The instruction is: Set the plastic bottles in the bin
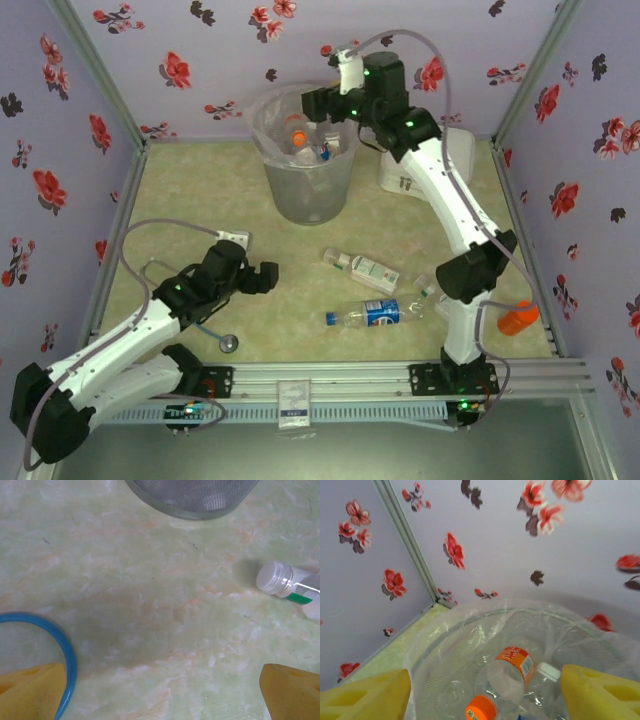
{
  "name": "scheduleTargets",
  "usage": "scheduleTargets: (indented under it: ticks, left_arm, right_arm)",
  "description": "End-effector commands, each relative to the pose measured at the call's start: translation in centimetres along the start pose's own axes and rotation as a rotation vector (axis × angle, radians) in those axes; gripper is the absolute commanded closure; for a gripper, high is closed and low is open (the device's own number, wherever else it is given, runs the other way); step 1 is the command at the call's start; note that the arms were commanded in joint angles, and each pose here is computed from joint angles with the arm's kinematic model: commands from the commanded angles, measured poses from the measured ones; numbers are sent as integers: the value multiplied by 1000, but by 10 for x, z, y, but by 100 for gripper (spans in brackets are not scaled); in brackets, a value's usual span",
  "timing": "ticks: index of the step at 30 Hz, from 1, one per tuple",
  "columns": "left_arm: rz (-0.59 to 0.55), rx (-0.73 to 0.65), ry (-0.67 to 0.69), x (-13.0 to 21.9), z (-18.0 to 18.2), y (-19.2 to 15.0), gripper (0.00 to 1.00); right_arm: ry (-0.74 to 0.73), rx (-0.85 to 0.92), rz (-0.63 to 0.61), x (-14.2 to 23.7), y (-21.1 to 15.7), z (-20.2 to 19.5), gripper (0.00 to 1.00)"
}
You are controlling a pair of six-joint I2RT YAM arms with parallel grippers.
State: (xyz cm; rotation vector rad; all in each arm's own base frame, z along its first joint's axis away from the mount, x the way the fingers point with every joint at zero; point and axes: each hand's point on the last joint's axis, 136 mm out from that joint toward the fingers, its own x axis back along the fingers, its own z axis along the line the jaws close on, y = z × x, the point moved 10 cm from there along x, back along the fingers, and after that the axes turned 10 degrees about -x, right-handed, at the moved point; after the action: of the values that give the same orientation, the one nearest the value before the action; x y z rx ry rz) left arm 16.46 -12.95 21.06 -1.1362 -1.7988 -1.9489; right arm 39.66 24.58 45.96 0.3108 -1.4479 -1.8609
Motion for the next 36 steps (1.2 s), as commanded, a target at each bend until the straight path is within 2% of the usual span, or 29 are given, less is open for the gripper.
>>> scheduleTargets:
  ticks: [1,4,10,14,22,25,30,36]
  left_arm:
    - [-22,-42,-47,2,-9,11,0]
    - [-17,-99,-82,1,-21,15,0]
    - [-14,-303,-273,-4,-69,24,0]
    - [10,-505,-404,-8,-110,23,0]
    - [159,-849,-600,-30,-176,12,3]
    - [205,-916,-631,-38,-191,3,8]
    - [271,-956,-633,-56,-207,-8,9]
    - [347,-1003,-577,-76,-219,-23,11]
  right_arm:
    - [-55,11,5,26,3,2,21]
    - [-102,-2,5,51,0,2,21]
    - [-262,-141,29,109,-34,-27,21]
    - [-349,-230,22,157,-67,-47,21]
    - [-518,-394,-11,245,-129,-60,21]
    - [-521,-444,-19,264,-148,-53,21]
    - [-394,-555,-75,277,-171,-40,22]
    - [-406,-555,-51,278,-175,-40,22]
